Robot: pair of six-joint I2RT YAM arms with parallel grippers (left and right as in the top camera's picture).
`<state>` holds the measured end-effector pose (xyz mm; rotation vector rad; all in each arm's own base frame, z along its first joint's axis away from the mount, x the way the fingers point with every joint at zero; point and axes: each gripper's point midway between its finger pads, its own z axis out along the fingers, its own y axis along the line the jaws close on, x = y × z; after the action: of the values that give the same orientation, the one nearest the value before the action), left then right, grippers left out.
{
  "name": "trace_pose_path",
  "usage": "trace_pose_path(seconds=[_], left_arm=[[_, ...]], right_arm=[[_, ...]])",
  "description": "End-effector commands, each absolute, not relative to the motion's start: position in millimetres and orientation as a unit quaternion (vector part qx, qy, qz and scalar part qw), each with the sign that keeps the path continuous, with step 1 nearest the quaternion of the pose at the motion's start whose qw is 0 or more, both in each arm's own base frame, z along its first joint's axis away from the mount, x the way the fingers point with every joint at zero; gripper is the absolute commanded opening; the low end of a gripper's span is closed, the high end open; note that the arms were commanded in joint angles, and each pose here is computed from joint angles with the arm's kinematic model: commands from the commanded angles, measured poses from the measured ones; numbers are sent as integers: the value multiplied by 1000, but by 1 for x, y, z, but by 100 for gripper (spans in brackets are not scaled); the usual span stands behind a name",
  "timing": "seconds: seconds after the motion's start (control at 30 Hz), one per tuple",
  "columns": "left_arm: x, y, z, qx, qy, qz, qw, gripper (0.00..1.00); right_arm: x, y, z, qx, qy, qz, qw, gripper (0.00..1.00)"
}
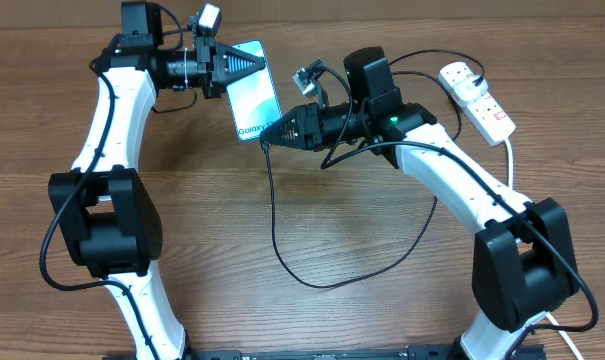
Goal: Plug charger to phone and switch on socket
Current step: 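Push the USB-C plug into the phone's port with the right gripper, then open the right gripper off the plug and lower the phone with the left, then lay the phone flat on the table with the left gripper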
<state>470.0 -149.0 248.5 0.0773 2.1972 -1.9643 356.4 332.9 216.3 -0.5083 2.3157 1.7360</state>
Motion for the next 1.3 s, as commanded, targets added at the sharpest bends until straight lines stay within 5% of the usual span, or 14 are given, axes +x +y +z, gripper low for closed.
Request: trace_pose_path(seconds=[0.0, 0.7, 1.27], left_arm=[[471, -145, 246, 39, 754, -644, 122, 4], [423, -149, 154, 125, 888, -436, 77, 4], [446, -149, 70, 8, 927, -375, 4, 4]], right_arm=[[365, 323, 226, -174, 781, 588, 122, 41], [407, 227, 157, -36, 888, 438, 134, 49], [390, 212, 128, -27, 927, 359, 103, 51]])
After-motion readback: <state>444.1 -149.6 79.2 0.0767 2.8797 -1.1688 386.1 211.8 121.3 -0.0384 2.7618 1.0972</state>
